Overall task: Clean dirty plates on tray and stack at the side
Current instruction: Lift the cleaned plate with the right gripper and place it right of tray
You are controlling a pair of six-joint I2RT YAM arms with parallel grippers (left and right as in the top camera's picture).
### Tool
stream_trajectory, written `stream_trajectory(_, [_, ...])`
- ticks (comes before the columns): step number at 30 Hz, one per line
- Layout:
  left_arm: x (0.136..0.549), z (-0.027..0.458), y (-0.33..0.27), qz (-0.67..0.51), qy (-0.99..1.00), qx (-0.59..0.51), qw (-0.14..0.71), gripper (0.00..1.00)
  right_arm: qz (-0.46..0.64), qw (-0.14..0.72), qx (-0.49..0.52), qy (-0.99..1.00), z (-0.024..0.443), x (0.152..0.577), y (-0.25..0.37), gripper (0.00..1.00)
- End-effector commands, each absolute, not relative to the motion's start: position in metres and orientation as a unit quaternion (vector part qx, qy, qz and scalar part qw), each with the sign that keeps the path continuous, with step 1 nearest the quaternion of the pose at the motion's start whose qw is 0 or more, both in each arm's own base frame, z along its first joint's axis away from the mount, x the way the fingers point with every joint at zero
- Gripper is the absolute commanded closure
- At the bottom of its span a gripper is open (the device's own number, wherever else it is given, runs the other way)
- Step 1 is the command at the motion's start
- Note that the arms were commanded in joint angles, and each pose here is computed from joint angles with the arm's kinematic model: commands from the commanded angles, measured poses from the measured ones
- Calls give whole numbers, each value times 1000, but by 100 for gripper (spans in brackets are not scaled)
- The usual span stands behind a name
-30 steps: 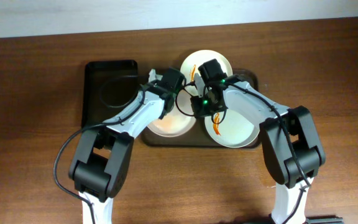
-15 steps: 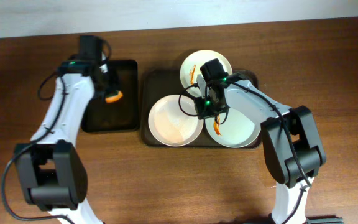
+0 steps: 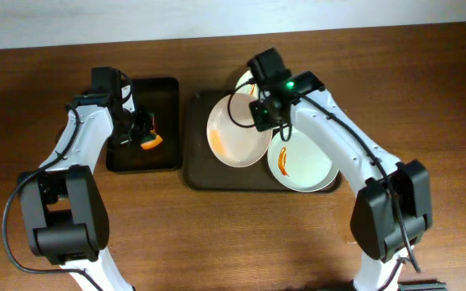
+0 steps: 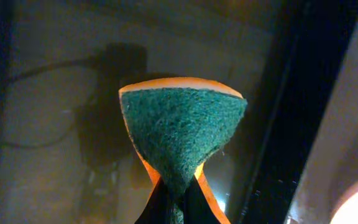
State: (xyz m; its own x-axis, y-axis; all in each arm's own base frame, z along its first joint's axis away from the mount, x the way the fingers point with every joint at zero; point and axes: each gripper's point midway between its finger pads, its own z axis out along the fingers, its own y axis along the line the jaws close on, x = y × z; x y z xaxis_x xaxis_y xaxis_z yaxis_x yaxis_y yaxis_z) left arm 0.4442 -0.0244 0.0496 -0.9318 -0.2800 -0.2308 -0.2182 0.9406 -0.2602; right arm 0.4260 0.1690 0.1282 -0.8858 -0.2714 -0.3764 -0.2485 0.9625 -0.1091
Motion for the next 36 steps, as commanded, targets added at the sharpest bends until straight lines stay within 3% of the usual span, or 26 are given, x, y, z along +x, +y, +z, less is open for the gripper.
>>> stream_trajectory(1, [443,42,-17,-94,979,-122,131,100,-148,289,-131,937,198,436,165,96])
stream_trajectory(6, [443,42,-18,-95,979,-122,130,100,-320,373,-147,859,255,419,182,96])
stream_trajectory(11, [442,43,-23,-109,979,-120,126,100,-396,432,-158,794,290,394,210,96])
stream_trajectory(18, [439,42,-23,-108,979,-121,120,100,-383,441,-178,792,289,383,230,96])
stream_trajectory(21, [438,42,-23,-108,980,-121,119,100,-341,436,-133,822,276,391,218,96])
stream_trajectory(25, [438,42,-23,-108,980,-121,118,100,-130,335,-12,933,230,407,187,96])
stream_trajectory(31, [438,42,-23,-108,980,-121,118,100,90,197,124,968,205,436,58,96])
stream_trajectory(36, [438,42,-23,-108,980,-121,118,100,61,187,344,918,188,414,-138,96])
